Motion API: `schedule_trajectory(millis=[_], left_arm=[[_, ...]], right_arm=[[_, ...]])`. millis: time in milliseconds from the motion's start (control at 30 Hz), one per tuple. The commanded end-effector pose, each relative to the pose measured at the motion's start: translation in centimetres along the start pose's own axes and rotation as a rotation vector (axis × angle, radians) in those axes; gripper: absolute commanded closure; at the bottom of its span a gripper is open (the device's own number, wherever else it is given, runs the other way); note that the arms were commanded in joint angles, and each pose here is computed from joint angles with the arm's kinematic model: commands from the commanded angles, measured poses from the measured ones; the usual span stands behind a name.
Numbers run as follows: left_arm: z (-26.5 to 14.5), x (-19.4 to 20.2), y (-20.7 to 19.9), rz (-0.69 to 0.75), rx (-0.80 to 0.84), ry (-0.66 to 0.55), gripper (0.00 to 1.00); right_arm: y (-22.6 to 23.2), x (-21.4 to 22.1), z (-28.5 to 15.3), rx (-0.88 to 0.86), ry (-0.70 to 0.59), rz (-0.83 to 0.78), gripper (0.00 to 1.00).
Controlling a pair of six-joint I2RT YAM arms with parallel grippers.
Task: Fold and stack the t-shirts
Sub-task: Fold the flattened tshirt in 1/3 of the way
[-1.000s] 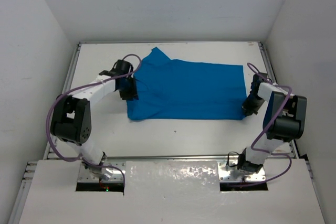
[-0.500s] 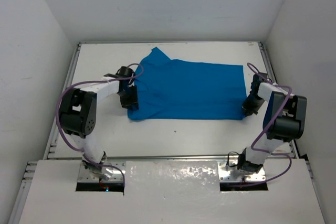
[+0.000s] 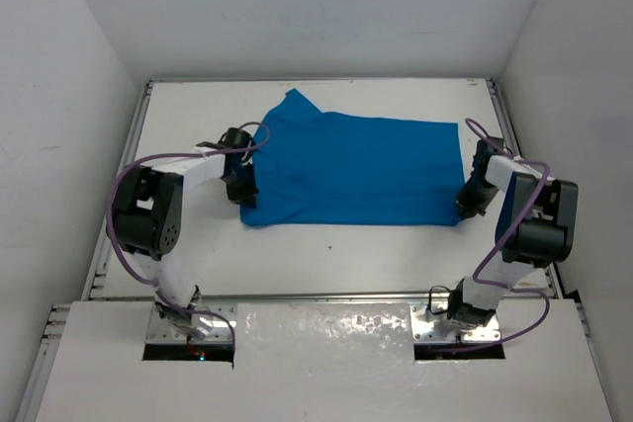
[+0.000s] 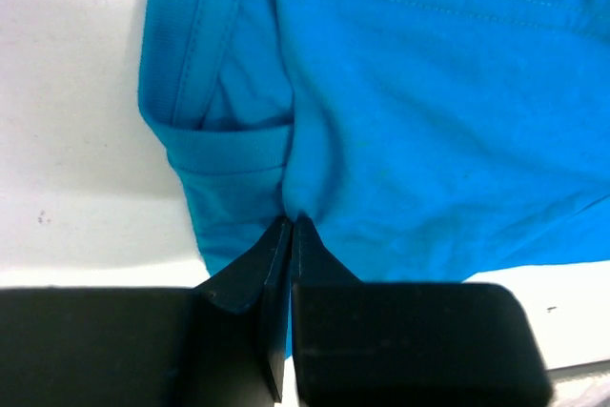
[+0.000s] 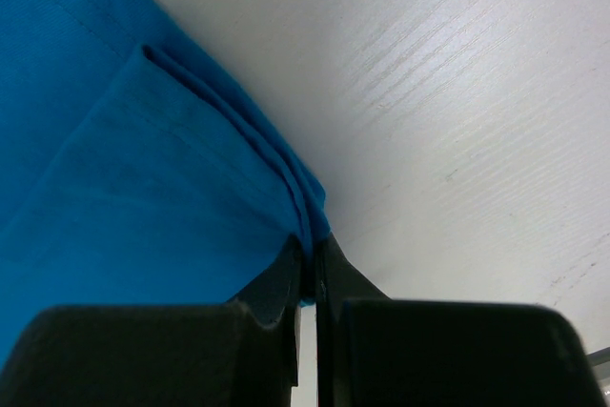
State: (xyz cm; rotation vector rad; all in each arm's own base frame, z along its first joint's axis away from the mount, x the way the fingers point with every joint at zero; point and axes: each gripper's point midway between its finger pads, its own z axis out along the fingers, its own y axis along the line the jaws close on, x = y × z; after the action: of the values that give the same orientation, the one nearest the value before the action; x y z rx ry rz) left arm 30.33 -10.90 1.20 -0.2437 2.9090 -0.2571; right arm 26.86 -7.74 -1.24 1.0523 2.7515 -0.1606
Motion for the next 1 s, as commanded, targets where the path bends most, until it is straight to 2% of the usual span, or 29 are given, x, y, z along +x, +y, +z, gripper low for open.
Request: schedule_trajectory(millis=[0, 233, 733, 833, 867, 967], left_arm=[[-0.4, -2.2, -0.3, -0.030, -0.009, -0.075, 1.00], [-0.1, -3.3, 1.6, -0.079, -0.130, -0.111, 1.00], [-0.4, -5.6, 1.7, -0.093, -0.161, -0.182, 1.00], [-1.3, -6.0, 0.5, -0.079, -0.097, -0.199, 0.73], [-1.6, -5.9, 0.3, -0.073, -0.089, -0.195, 0.60], [-3.1, -6.4, -0.3, -0.051, -0.064, -0.215, 0.51]], right_arm=[[-0.7, -1.0, -0.3, 0.032, -0.031, -0.010, 0.98], [-1.1, -1.2, -0.4, 0.049, -0.033, -0.017, 0.99], [-1.7, -1.2, -0.9, 0.078, -0.039, -0.038, 1.00], [-1.5, -1.2, -0.9, 0.061, -0.041, -0.041, 0.99], [-1.4, -1.3, -1.0, 0.055, -0.045, -0.042, 0.99], [-1.2, -1.5, -1.2, 0.043, -0.053, -0.052, 0.95]])
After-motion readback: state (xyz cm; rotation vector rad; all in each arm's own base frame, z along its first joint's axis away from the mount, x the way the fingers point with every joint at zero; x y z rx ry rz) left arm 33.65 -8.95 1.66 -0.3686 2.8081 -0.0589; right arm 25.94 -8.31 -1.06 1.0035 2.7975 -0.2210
